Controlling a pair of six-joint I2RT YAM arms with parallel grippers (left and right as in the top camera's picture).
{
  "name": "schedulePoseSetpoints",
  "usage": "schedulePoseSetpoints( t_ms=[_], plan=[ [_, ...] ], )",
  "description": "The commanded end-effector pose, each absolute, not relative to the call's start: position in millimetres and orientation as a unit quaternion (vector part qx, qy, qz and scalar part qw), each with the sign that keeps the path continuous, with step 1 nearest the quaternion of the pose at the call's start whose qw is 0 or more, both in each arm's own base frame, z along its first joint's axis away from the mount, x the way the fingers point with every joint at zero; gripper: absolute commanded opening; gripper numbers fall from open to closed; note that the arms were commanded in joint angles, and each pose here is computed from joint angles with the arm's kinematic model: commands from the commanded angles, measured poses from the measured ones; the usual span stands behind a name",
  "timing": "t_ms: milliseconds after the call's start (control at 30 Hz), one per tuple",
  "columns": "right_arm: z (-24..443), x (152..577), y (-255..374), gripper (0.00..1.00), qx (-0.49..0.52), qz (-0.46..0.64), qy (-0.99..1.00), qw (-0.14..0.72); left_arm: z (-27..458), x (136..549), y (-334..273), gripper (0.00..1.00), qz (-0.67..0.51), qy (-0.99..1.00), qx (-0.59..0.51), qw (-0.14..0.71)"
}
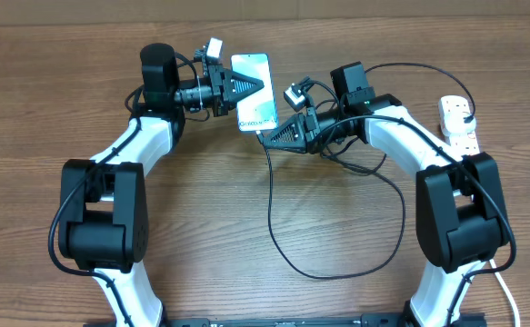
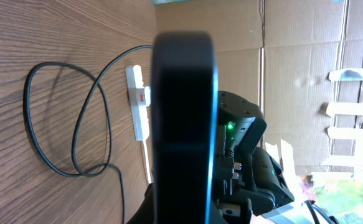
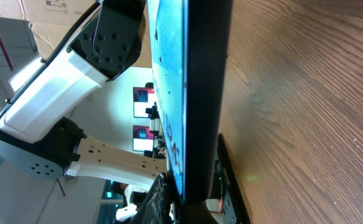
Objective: Plug charger to phone and switch on socket
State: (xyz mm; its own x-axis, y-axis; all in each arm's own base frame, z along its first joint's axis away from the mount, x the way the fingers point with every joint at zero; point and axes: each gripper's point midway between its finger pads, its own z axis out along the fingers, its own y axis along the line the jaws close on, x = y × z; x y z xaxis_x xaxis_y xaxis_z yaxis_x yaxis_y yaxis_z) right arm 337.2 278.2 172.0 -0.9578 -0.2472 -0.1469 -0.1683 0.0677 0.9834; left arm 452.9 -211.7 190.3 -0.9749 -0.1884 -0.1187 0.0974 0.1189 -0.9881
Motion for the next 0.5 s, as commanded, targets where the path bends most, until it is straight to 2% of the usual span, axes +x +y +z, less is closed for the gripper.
schedulePoseSetpoints(
  t_ms=[0,467],
  plan=[
    [190.6,342.1,275.8,0.04,0.158,-0.67,-0.725,0.005,196.4,448.5,-215.7,0.04,-0.669,0.736,-0.011,0.104],
    [190.6,342.2,275.6,0.04,0.158,-0.67,-0.725,0.005,194.0,457.2,-213.2,0.04,-0.661,0.74,-0.033,0.117]
  ],
)
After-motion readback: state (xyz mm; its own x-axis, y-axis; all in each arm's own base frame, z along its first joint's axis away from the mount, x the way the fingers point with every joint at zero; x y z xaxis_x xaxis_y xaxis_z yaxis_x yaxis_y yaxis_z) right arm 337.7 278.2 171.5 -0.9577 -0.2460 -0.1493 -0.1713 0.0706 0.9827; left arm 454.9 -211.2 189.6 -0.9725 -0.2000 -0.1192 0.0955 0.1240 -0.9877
